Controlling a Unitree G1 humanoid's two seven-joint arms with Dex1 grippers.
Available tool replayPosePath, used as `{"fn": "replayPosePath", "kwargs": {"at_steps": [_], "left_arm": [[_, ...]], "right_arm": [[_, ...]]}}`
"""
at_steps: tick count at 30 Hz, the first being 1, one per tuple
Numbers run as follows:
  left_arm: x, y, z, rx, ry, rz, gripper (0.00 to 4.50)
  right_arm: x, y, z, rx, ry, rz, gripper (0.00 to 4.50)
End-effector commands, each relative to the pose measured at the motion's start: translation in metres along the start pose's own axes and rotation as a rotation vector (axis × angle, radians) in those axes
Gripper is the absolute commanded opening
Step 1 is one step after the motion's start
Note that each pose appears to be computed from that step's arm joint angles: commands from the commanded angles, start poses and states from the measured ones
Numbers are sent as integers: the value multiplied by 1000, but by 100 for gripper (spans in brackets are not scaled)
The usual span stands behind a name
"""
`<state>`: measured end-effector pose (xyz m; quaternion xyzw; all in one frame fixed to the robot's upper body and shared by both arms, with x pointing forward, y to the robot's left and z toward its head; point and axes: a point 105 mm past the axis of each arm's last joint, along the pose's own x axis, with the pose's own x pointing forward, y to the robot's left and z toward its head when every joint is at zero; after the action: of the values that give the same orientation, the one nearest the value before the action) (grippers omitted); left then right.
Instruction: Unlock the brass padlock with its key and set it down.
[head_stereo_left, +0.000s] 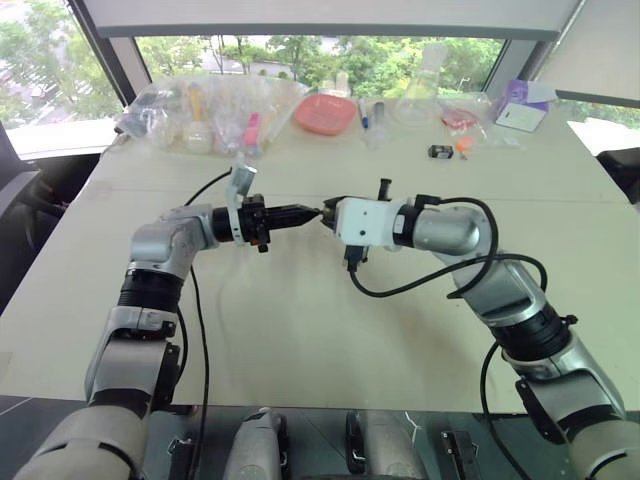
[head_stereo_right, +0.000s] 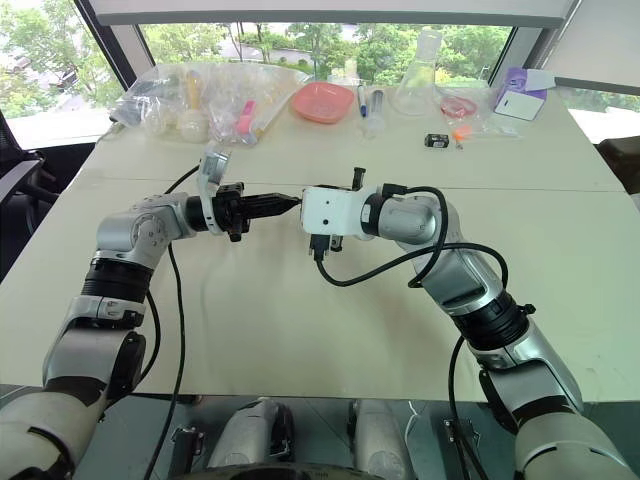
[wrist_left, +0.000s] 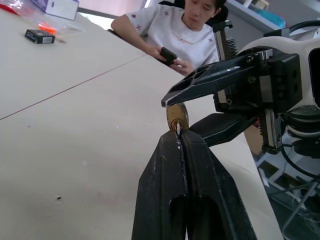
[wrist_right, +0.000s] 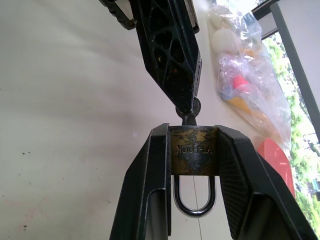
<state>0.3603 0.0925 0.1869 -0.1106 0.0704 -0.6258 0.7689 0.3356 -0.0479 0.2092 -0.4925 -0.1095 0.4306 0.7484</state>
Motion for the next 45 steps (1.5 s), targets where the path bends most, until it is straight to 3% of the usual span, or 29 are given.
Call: {"fn": "replayPosePath", "kwargs": {"at_steps": [1, 7, 10, 13, 15, 18, 22, 27, 40, 43, 45], "left_arm": [[3, -2, 11, 119, 16, 11, 2], [16, 0, 3, 608, 142, 69, 2], [16, -4, 5, 733, 135, 58, 2], [13, -1, 3, 754, 156, 62, 2], [6, 2, 2, 565, 163, 53, 2], [-4, 3, 24, 257, 44, 41, 86], [-9, 4, 36, 161, 12, 44, 280], [-1, 1, 45, 129, -36, 22, 280], [25, 2, 33, 124, -14, -23, 280], [27, -1, 33, 114, -11, -55, 194], [27, -2, 31, 112, -3, -66, 99]], "right_arm": [[-6, -16, 18, -45, -52, -57, 68], [-6, -16, 18, 13, -65, -56, 68], [-6, -17, 18, 48, -71, -56, 68], [-6, -17, 17, 64, -71, -55, 68], [-7, -18, 17, 51, -64, -61, 68], [-6, -21, 15, -15, -46, -77, 68], [-6, -23, 15, -68, -42, -96, 68], [-5, -24, 16, -98, -46, -108, 68], [-5, -24, 24, -116, -61, -119, 68], [-5, -23, 25, -117, -61, -120, 68], [-6, -23, 25, -117, -60, -121, 68]]}}
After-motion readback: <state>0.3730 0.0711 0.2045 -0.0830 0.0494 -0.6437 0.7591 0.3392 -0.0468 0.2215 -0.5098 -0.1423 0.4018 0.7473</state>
